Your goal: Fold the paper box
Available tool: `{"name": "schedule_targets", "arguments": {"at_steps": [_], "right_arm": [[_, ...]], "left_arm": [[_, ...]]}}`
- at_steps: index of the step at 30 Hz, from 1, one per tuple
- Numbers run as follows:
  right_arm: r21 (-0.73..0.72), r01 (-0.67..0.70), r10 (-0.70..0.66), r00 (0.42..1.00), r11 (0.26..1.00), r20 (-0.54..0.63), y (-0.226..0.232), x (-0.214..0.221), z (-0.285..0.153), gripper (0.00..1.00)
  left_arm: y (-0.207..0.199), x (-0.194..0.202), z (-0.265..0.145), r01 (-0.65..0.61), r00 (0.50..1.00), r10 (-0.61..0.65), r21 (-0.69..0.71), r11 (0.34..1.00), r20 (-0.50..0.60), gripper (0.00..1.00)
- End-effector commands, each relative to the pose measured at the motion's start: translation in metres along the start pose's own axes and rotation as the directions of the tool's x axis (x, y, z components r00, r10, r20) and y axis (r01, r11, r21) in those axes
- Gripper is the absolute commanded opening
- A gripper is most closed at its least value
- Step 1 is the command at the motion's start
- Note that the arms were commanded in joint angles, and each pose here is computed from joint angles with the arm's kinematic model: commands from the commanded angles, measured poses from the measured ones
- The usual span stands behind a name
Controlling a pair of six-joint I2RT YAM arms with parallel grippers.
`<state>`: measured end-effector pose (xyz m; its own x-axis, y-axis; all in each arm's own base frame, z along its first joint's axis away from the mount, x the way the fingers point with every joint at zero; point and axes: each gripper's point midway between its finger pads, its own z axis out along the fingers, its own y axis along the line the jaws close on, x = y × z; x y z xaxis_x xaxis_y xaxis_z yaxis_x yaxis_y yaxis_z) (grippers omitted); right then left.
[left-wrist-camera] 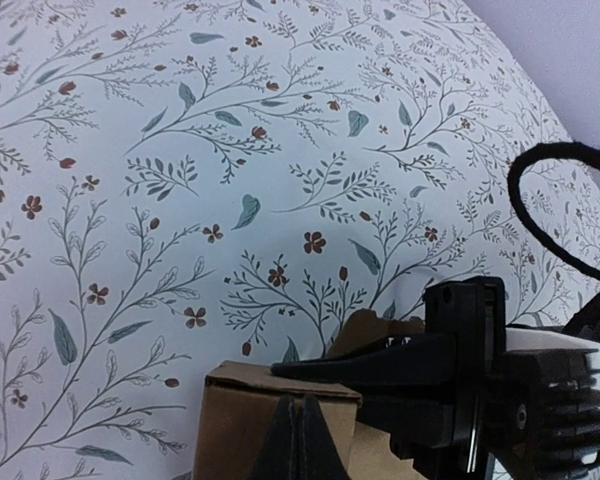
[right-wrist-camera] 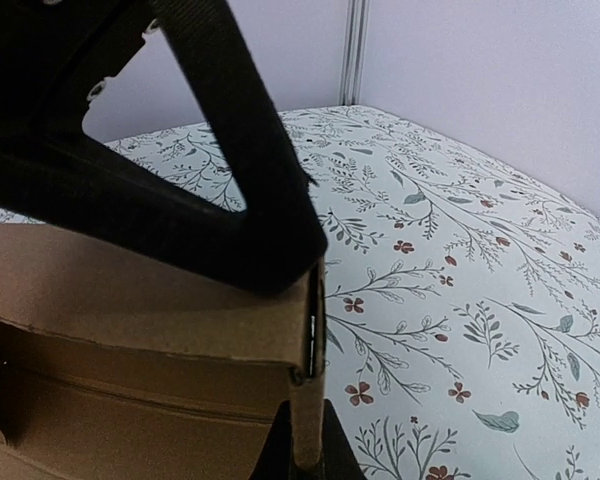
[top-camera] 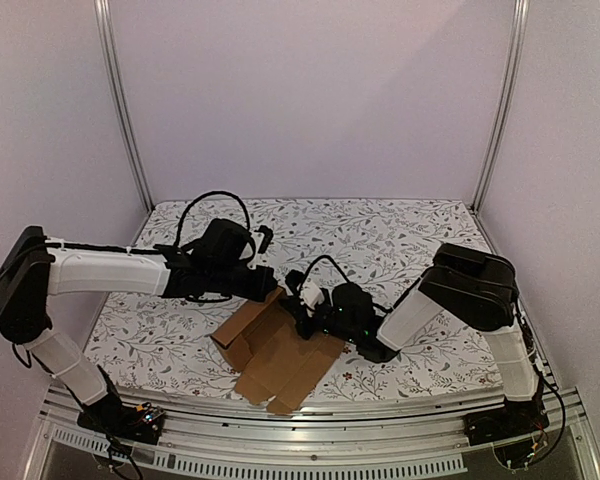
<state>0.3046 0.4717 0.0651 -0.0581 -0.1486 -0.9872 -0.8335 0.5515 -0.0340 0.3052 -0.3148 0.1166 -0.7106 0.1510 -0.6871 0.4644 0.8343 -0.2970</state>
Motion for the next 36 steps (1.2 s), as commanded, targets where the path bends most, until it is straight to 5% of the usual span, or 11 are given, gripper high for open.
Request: {"name": "schedule_targets", "arguments": {"at_steps": [1,14,24,32,36], "right_arm": [[0.022,-0.026,0.027,1.0,0.999,-0.007,-0.007,0.015,-0.001,0.0],[0.03,-0.028,0.028,1.0,0.999,0.013,-0.008,0.017,0.002,0.2],[0.085,-0.03,0.027,0.999,0.996,0.037,-0.018,0.016,0.01,0.23],[0.105,-0.034,0.028,0.998,0.994,0.056,-0.021,0.014,0.021,0.23],[0.103,-0.033,0.028,0.998,0.994,0.049,-0.021,0.018,0.022,0.07]], "left_arm": [[0.0,-0.002,0.011,0.003,1.0,-0.003,0.004,1.0,0.001,0.0],[-0.004,0.021,0.021,0.024,0.998,-0.022,0.028,0.999,-0.066,0.0],[-0.005,0.023,0.022,0.032,0.997,-0.03,0.029,0.999,-0.072,0.0],[-0.004,0.027,0.02,0.034,0.996,-0.033,0.02,0.999,-0.077,0.0],[-0.004,0.028,0.019,0.038,0.996,-0.037,0.021,0.999,-0.078,0.0]]}}
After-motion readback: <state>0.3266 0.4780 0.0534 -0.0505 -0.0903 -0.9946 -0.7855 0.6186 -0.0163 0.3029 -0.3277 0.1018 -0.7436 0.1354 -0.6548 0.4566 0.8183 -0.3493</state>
